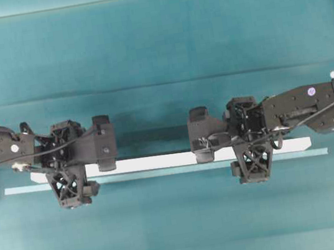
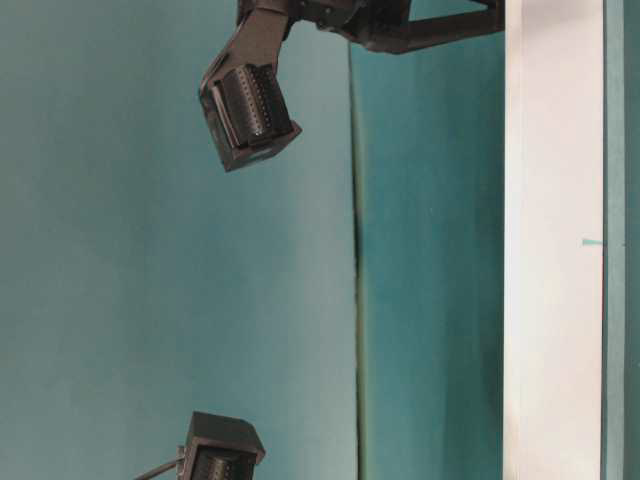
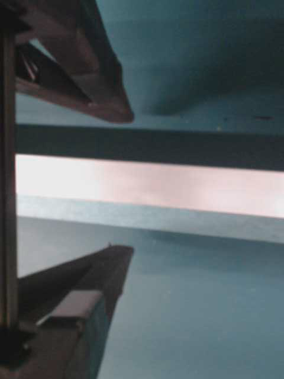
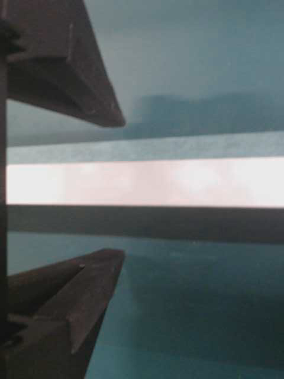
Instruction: Lift a wooden board with both hands.
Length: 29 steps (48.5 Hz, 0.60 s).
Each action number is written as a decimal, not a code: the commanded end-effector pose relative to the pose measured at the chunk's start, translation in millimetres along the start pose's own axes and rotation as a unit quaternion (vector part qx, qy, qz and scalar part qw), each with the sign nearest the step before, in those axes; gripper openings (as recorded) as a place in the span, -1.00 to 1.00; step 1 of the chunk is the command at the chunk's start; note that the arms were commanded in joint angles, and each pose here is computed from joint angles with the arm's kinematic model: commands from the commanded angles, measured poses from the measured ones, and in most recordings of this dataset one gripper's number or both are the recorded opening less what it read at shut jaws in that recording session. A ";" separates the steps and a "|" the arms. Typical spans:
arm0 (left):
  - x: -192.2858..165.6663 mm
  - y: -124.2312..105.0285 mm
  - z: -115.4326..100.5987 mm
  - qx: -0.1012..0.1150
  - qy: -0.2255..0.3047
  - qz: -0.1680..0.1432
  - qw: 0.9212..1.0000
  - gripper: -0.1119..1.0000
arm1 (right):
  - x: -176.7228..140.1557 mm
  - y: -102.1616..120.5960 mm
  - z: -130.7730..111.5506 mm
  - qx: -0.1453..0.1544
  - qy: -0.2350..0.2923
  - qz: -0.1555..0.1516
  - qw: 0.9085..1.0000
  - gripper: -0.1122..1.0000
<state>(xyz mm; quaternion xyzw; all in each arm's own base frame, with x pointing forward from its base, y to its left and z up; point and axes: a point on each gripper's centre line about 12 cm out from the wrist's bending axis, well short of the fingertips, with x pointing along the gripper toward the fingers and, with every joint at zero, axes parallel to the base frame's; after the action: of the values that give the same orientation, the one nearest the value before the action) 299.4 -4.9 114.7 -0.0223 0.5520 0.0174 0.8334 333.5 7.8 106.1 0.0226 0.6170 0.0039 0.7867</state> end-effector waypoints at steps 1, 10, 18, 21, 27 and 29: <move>-5.2 -1.3 5.2 0.002 -0.013 -0.002 1.000 0.99 | -0.5 0.3 1.7 0.006 -0.004 0.001 1.000 0.82; -20.0 -1.8 14.3 0.002 -0.040 -0.004 0.999 1.00 | -18.0 0.5 7.5 0.005 -0.031 0.002 0.999 0.82; -44.3 -1.5 19.4 0.001 -0.081 -0.007 0.997 1.00 | -52.6 -1.2 15.0 0.014 -0.083 0.003 0.996 0.82; -53.7 -1.4 20.5 0.000 -0.096 -0.008 0.995 1.00 | -66.4 -2.1 17.3 0.020 -0.104 0.004 0.994 0.82; -77.8 -1.5 25.3 0.000 -0.137 -0.011 0.990 1.00 | -92.5 -2.7 18.9 0.023 -0.144 0.006 0.989 0.82; -88.3 -1.5 27.7 0.000 -0.156 -0.013 0.988 1.00 | -101.3 -3.5 19.0 0.023 -0.157 0.005 0.987 0.82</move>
<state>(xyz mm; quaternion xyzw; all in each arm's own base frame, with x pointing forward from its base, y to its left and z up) 291.4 -4.7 181.9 -0.0255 0.4554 0.0132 0.8898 328.1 1.8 190.8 0.0398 0.5118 -0.0068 0.8582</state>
